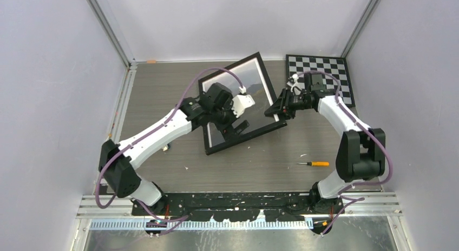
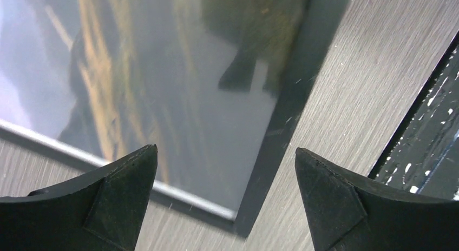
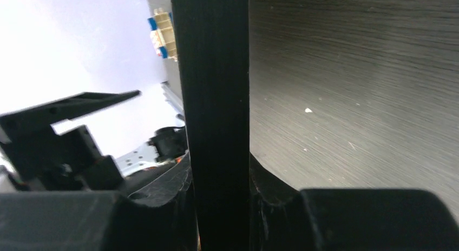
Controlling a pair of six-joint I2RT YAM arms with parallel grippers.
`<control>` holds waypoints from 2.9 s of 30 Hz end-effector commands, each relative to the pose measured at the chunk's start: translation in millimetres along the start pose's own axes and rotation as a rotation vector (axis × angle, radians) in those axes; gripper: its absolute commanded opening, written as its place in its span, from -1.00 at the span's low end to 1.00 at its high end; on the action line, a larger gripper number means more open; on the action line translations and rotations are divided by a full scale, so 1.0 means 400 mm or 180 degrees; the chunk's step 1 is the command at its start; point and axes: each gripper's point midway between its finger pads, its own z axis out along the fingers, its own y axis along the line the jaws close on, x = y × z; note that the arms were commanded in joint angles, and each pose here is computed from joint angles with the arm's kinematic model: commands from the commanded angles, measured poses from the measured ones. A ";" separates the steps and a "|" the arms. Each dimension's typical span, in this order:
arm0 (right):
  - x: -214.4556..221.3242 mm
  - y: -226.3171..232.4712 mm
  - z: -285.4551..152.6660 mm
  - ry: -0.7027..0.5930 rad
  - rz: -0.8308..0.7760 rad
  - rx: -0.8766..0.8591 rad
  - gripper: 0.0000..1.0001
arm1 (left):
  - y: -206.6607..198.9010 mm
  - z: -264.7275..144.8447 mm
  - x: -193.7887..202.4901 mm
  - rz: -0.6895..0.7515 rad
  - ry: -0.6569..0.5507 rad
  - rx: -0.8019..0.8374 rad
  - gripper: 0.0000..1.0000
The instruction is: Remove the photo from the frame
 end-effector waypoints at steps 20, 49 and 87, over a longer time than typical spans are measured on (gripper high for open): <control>-0.085 0.072 -0.347 -0.1431 -0.1446 0.2512 -0.99 | 0.261 -0.248 0.022 -0.2736 -0.0796 -0.0708 0.99; -0.141 0.312 -0.218 -0.1196 -0.3694 0.3879 -0.99 | 0.435 -0.332 -0.043 -0.4462 -0.2016 -0.0369 0.99; 0.122 0.311 0.094 -0.0355 -0.4823 0.3596 -0.51 | 0.446 -0.109 -0.094 -0.5451 -0.1685 -0.0336 -0.10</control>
